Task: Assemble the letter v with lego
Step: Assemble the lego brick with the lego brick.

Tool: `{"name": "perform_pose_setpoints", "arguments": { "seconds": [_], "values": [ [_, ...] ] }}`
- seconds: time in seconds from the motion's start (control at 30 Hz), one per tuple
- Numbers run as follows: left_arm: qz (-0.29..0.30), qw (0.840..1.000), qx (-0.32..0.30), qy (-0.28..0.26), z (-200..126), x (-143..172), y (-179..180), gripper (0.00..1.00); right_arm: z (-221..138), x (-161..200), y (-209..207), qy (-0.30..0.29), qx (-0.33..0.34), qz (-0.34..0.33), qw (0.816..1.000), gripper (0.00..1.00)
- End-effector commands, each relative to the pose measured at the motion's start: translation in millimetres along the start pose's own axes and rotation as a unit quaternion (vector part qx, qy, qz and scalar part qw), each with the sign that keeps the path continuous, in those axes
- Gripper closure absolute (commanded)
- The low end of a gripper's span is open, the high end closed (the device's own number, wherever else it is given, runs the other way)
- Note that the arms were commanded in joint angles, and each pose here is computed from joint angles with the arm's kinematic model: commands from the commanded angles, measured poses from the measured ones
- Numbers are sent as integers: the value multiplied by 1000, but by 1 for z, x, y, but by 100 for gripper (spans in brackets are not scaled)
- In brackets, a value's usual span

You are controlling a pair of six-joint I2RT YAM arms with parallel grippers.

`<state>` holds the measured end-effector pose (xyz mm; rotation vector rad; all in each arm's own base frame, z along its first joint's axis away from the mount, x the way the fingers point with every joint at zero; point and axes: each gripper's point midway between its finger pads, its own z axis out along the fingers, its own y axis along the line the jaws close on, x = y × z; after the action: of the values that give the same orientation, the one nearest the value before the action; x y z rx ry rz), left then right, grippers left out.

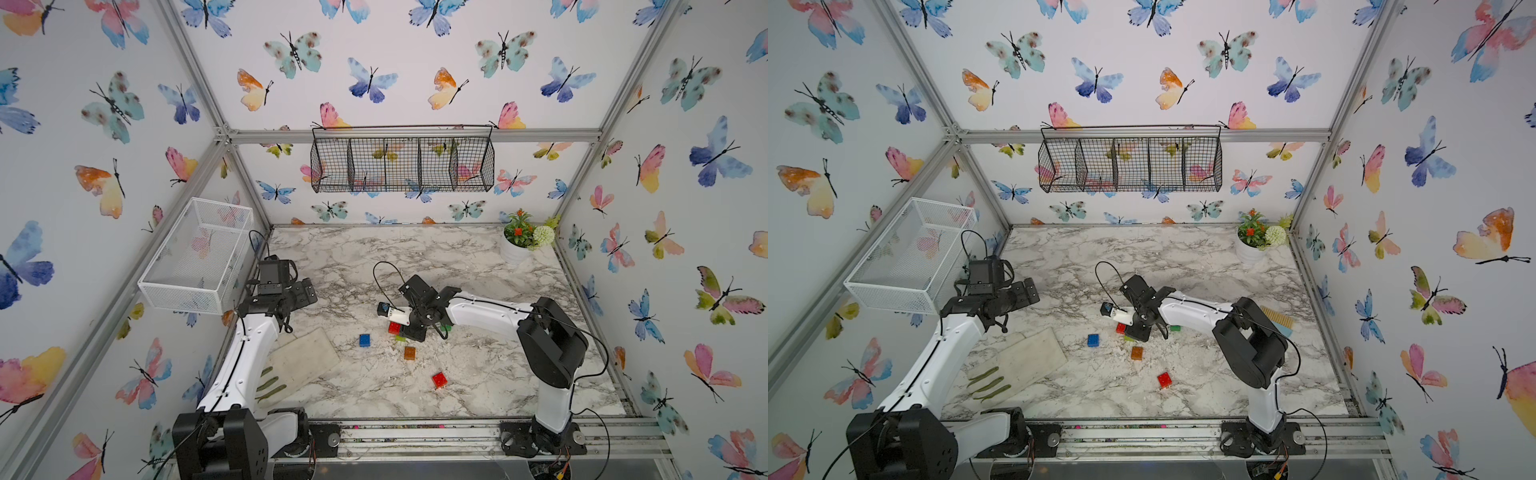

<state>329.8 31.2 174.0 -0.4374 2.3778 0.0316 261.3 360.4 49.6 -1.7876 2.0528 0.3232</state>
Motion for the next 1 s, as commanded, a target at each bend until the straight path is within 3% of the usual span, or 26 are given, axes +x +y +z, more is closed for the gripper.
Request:
{"name": "perform_pose_setpoints", "arguments": {
  "seconds": [0.0, 0.23, 0.97],
  "values": [
    [4, 1000, -13, 8, 0, 5, 6, 2, 12, 20, 9, 29, -22, 4, 999, 98],
    [4, 1000, -13, 10, 1, 6, 6, 2, 20, 30, 13, 44, -31, 4, 999, 98],
    [5, 1000, -13, 11, 2, 6, 6, 2, -2, 26, 7, 46, -35, -14, 998, 98]
  ]
}}
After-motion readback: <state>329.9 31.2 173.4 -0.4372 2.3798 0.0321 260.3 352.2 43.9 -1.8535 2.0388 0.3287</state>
